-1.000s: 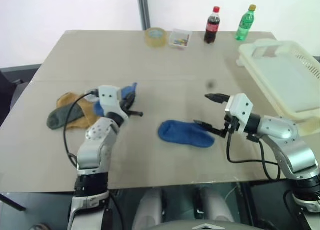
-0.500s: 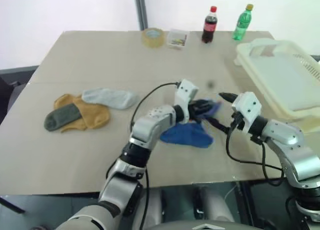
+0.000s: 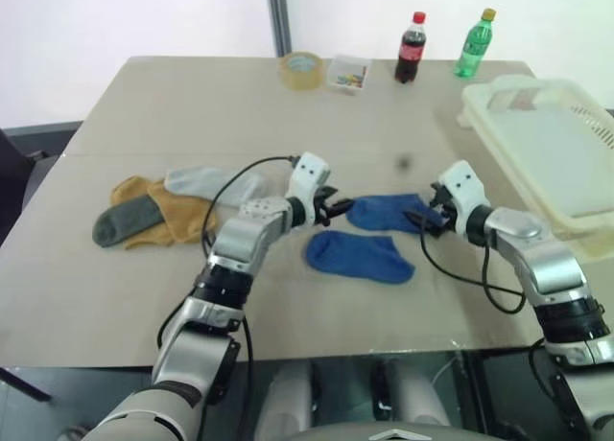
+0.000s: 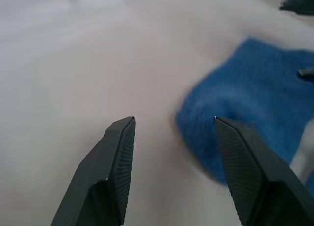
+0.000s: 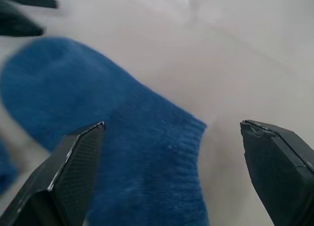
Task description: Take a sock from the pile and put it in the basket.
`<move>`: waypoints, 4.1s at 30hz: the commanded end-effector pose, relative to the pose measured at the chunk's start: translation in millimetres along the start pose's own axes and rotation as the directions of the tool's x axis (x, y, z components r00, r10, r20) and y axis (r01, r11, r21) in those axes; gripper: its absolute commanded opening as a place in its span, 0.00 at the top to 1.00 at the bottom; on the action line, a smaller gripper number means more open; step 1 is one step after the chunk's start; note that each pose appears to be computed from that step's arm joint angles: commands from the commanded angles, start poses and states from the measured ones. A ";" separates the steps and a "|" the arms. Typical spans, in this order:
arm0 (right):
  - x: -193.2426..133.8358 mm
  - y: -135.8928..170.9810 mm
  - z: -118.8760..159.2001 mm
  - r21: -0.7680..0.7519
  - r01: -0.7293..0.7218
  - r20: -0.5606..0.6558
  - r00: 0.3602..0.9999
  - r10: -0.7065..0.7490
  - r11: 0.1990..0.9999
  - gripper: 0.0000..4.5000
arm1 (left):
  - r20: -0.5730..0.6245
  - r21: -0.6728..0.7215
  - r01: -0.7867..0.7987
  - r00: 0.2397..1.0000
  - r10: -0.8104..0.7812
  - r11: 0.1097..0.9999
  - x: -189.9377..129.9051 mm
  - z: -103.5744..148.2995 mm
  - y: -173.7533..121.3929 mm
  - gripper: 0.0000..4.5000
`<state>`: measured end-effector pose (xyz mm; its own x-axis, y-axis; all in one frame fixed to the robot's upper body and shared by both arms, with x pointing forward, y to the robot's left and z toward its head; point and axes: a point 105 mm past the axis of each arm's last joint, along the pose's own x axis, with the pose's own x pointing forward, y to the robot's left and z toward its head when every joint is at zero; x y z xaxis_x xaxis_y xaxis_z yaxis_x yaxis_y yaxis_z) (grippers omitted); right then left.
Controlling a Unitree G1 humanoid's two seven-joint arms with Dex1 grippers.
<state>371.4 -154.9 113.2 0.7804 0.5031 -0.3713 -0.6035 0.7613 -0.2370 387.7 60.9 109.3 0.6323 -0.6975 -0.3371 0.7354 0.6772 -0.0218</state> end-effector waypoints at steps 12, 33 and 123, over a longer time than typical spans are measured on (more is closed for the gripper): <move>-4.7 -1.5 32.5 0.044 -0.056 0.057 0.997 0.054 0.997 1.00 | 0.200 -0.055 0.120 0.974 -0.107 0.991 -16.3 42.3 -0.4 1.00; -43.8 106.4 31.1 -0.026 -0.290 -0.030 0.957 0.289 0.957 0.93 | -0.049 -0.115 0.172 0.983 -0.179 0.978 -113.6 -16.5 -14.4 1.00; -84.5 60.9 -32.2 0.095 -0.022 -0.077 0.997 0.029 0.995 0.03 | 0.002 -0.010 0.739 0.674 -0.739 0.674 -50.6 -1.4 -109.2 0.05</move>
<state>259.4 -162.3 95.6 0.7267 0.5047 -0.4660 -0.6065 0.7899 -0.0902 282.8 30.3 113.7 -0.0721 -0.9645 -0.2540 0.9551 0.0066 -0.2961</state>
